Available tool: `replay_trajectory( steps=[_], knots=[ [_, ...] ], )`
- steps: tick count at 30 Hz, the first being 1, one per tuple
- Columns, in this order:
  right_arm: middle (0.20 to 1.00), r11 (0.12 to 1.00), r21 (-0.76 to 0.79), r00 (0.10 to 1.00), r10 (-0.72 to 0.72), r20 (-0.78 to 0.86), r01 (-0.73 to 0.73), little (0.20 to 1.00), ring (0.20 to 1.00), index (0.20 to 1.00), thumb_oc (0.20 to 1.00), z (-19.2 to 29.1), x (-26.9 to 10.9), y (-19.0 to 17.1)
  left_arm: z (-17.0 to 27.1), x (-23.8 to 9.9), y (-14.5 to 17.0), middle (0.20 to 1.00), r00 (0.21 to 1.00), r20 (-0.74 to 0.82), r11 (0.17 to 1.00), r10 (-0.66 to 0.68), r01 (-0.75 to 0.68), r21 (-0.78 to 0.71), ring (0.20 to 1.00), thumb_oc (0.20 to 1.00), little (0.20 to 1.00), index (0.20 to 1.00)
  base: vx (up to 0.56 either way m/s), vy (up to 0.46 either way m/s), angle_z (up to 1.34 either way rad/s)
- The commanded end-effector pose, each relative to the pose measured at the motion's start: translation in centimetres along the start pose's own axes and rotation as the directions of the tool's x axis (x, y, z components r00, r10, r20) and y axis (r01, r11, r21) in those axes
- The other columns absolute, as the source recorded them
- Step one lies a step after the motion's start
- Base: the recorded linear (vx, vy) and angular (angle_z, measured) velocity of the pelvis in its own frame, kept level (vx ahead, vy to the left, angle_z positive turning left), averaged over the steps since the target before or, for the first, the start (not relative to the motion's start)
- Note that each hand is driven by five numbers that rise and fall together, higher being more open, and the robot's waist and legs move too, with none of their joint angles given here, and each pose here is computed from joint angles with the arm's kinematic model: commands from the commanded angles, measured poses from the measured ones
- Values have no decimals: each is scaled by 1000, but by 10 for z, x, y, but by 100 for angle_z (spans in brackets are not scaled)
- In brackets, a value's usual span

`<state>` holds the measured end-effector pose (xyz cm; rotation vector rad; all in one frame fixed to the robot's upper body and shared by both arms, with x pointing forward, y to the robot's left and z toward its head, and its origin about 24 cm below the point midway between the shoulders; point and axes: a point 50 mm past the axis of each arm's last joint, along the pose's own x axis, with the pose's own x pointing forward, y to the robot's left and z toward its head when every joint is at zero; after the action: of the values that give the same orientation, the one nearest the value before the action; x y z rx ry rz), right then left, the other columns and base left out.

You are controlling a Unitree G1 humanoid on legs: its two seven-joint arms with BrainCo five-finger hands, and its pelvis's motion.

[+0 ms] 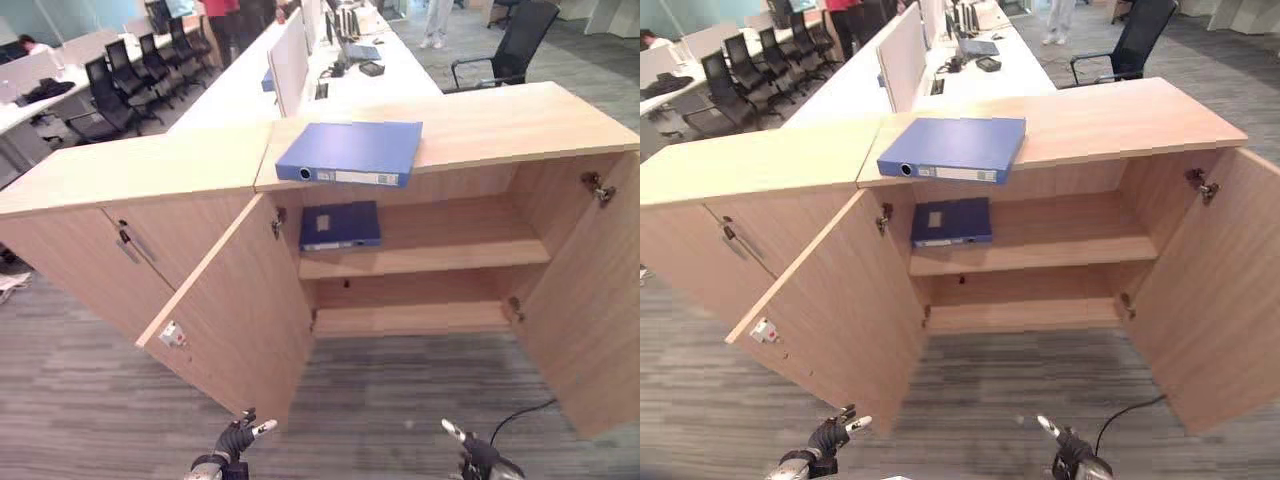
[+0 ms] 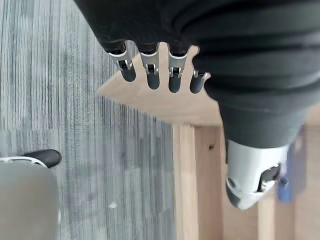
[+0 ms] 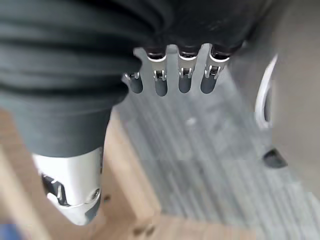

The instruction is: Put the empty folder in the office cabinet

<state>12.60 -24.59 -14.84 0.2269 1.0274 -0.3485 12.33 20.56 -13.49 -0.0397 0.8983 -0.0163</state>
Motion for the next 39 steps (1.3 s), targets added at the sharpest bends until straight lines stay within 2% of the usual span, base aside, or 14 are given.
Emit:
replay_trajectory(
  steps=[1,3,7,10,11,12,14,21,24,26,30,36,38,39],
  knots=[
    [1000,1000,29,991,4,-134,0,1000,1000,1000,1000,-35,-4,7,38,1,-2,1000,987,161,999,-27,19,50,1000,1000,1000,1000,130,-157,64],
    [1000,999,34,991,5,-131,0,1000,1000,1000,1000,-33,-4,9,45,0,-3,1000,981,190,998,-41,30,59,1000,1000,1000,1000,132,-147,61],
    [1000,1000,25,989,5,-147,-1,1000,1000,1000,1000,-34,-4,9,86,-12,-21,1000,920,311,958,-237,169,231,1000,1000,1000,1000,430,-356,28],
    [1000,1000,15,990,11,-138,-9,1000,1000,1000,1000,-30,-2,10,110,-20,-27,1000,871,343,898,-351,210,387,1000,1000,1000,1000,145,-205,-16],
    [1000,1000,15,990,11,-138,-9,1000,1000,1000,1000,-30,-2,10,110,-20,-27,1000,871,343,898,-351,210,387,1000,1000,1000,1000,112,-225,-18],
    [1000,1000,4,990,19,-139,-19,1000,1000,1000,1000,-30,-2,11,132,-26,-37,1000,821,364,837,-441,229,497,1000,1000,1000,1000,87,-214,-11],
    [1000,1000,0,989,20,-145,-20,1000,1000,1000,1000,-32,-3,11,161,-38,-51,1000,745,395,754,-537,214,621,1000,1000,1000,1000,75,-267,13],
    [1000,999,-34,990,11,-141,-16,1000,1000,1000,1000,-26,-1,9,192,-57,-55,1000,655,517,756,-551,129,642,1000,1000,1000,1000,3,-71,13],
    [1000,996,-77,992,36,-124,-46,1000,1000,1000,1000,-20,1,18,206,-67,-48,1000,623,574,741,-532,13,672,1000,1000,1000,1000,59,-10,-19],
    [1000,995,-80,991,46,-124,-56,1000,1000,1000,1000,-20,1,21,206,-69,-46,1000,627,572,739,-528,8,674,1000,1000,1000,1000,53,16,-53],
    [1000,993,-97,982,45,-183,-63,1000,1000,1000,1000,-36,-3,16,190,-63,-36,1000,697,507,710,-507,4,705,1000,1000,1000,1000,114,55,-38],
    [1000,992,-116,978,33,-204,-58,1000,1000,1000,1000,-40,-4,11,184,-67,-25,1000,725,480,688,-494,-11,725,1000,1000,1000,1000,55,44,-5],
    [1000,992,-117,977,26,-213,-52,1000,1000,1000,1000,-42,-5,7,187,-75,-12,1000,738,491,654,-463,-90,751,1000,1000,1000,1000,45,28,-2],
    [1000,994,-102,979,24,-204,-45,1000,1000,1000,1000,-41,-5,5,203,-94,-2,1000,701,550,607,-454,-209,767,1000,1000,1000,1000,29,10,7]
  ],
)
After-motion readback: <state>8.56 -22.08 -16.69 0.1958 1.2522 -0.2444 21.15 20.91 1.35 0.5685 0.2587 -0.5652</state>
